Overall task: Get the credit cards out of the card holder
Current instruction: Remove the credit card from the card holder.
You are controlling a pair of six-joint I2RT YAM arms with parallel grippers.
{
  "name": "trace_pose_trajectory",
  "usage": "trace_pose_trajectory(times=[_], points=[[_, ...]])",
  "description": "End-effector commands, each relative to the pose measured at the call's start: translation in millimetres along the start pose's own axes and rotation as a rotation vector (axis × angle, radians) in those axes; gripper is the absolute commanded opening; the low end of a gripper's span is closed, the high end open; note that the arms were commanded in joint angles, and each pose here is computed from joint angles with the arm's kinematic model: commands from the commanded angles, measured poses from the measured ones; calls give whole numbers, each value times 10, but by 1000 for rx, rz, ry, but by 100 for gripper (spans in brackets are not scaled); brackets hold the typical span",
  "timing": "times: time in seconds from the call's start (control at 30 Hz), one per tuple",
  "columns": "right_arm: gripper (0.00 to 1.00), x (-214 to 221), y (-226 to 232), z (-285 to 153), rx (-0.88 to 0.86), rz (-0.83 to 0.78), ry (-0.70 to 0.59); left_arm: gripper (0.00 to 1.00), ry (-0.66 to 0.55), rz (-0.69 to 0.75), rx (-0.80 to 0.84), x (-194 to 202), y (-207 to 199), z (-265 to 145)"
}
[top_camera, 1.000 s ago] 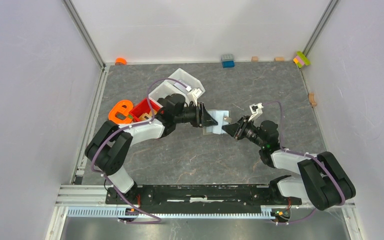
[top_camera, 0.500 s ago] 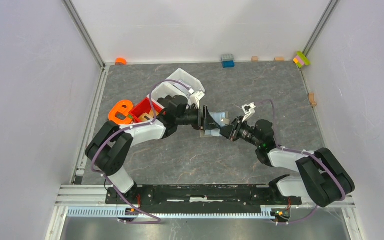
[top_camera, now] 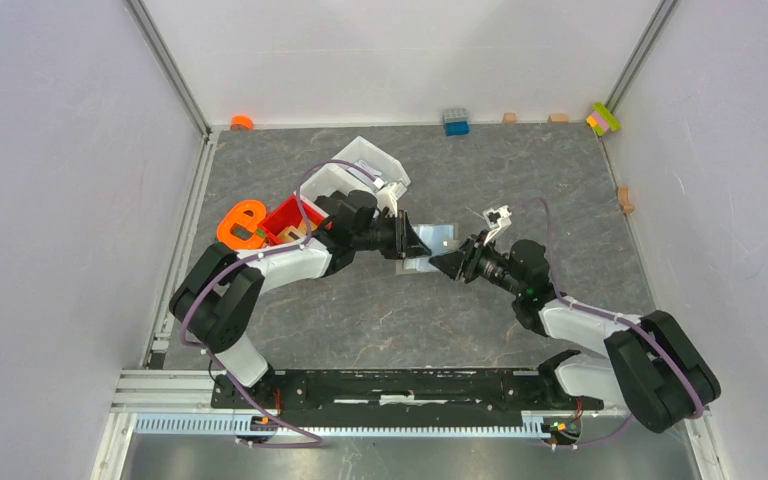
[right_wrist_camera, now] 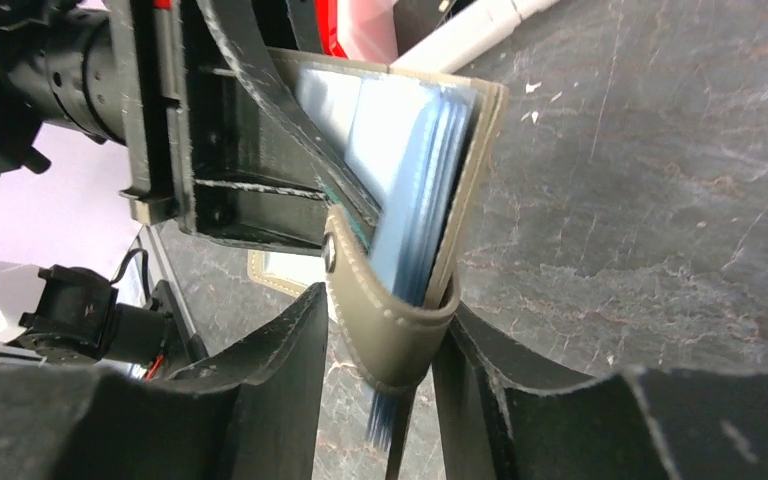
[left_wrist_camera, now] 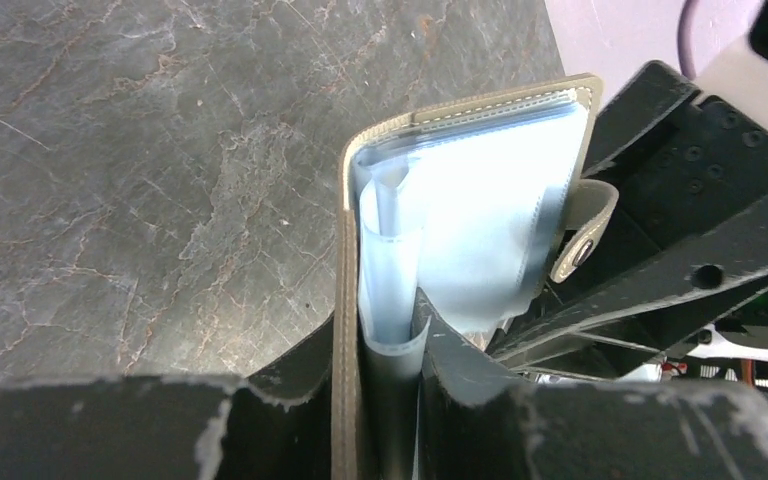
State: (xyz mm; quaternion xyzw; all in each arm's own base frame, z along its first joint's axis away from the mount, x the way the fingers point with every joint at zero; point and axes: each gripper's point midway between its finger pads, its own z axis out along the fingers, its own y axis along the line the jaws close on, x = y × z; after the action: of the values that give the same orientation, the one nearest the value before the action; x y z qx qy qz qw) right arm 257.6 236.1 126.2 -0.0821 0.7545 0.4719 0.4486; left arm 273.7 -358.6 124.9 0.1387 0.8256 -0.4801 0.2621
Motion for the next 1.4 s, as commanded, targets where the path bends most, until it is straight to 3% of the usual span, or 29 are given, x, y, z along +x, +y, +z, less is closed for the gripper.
trace_pose_trajectory(times=[0.0,0.17,0.33,0.53,0.7,0.87,1.0,1.37], points=[[48,-325,58,-2,25,-81,-101,27,-66,36,-3,-205,-61,-60],[49,-405,-110,-113,115,-80,-148,27,-67,24,-3,-215,-39,-64],[38,-427,-152,-147,125,-67,-161,27,-76,14,2,-231,-36,-84],[32,-398,-150,-121,108,-48,-144,27,-88,2,3,-257,-15,-108],[36,-402,-146,-120,104,-49,-143,27,-106,-22,10,-287,17,-139],[46,-387,-160,-116,108,-46,-137,27,-117,-34,22,-311,21,-167],[47,-384,-163,-114,108,-44,-135,27,-123,-38,28,-322,17,-179],[25,-363,-115,-90,73,-43,-123,27,-144,-58,51,-356,18,-222]])
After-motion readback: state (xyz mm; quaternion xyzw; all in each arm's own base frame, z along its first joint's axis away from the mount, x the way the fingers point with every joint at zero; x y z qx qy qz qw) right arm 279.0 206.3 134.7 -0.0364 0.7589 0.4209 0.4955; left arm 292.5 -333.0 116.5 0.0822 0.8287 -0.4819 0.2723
